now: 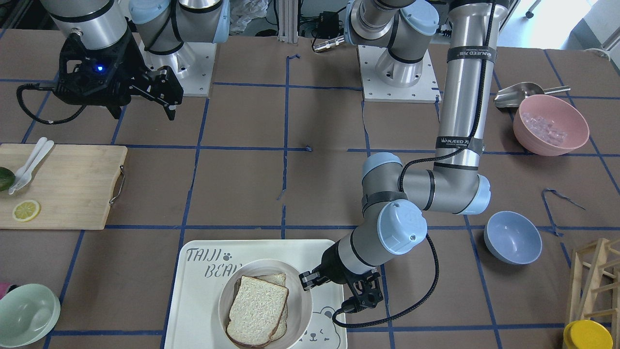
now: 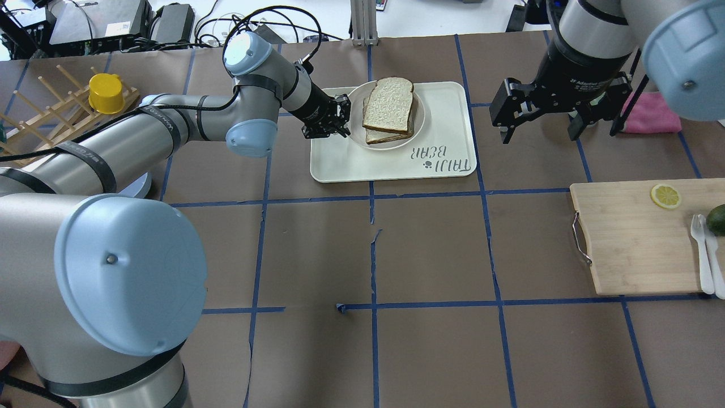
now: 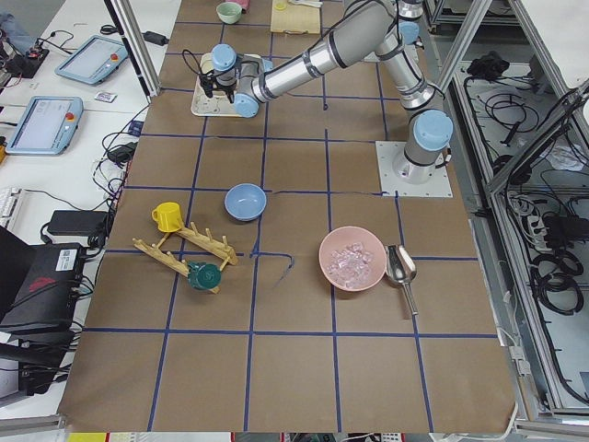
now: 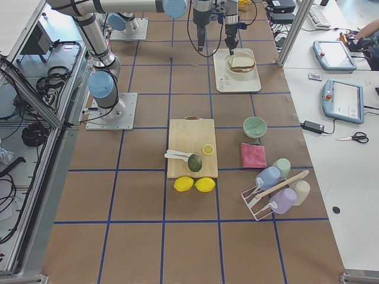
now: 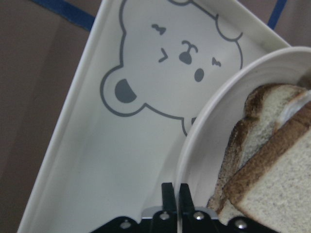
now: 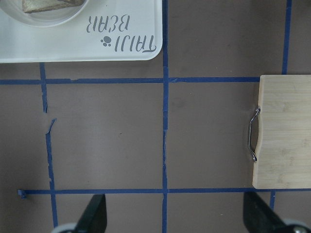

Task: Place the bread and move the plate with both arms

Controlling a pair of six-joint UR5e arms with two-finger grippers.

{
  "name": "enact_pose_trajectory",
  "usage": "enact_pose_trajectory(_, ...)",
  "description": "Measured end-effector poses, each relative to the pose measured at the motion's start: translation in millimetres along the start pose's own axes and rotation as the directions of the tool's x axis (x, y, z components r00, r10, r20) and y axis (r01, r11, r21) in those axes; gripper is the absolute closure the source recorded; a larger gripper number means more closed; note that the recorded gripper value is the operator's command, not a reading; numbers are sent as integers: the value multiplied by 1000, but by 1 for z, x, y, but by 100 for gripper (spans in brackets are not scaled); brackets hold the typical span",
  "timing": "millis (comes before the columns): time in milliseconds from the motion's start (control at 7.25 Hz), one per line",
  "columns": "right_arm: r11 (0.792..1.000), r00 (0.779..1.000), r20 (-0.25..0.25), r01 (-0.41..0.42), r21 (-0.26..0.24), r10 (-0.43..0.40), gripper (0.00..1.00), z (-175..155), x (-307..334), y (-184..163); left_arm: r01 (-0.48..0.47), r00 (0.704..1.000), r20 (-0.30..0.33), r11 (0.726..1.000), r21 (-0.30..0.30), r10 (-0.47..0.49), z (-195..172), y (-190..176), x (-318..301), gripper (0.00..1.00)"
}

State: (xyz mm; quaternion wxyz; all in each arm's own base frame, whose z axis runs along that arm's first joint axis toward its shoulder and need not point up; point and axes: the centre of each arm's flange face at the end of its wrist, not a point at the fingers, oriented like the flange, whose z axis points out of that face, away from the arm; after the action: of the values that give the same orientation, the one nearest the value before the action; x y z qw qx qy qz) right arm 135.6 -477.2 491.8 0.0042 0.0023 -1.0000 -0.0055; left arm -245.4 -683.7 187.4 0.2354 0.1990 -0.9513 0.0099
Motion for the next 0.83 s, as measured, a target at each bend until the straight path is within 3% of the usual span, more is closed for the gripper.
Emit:
enact_pose_trajectory(138,1000,1000,0,5,-5,-5,0,1,0,0,3,1000,0,1000,-3,-3,1,0,0,82)
enact_pose_trajectory(414,1000,1000,1,12,-9,-12,0,1,0,0,8,1000,0,1000,-3,-8,1,1,0,55)
enact_pose_trajectory(828,1000,1000,0,12,-9,-12,0,1,0,1,-25,1000,-6,999,30,25,-19,-1,9,44)
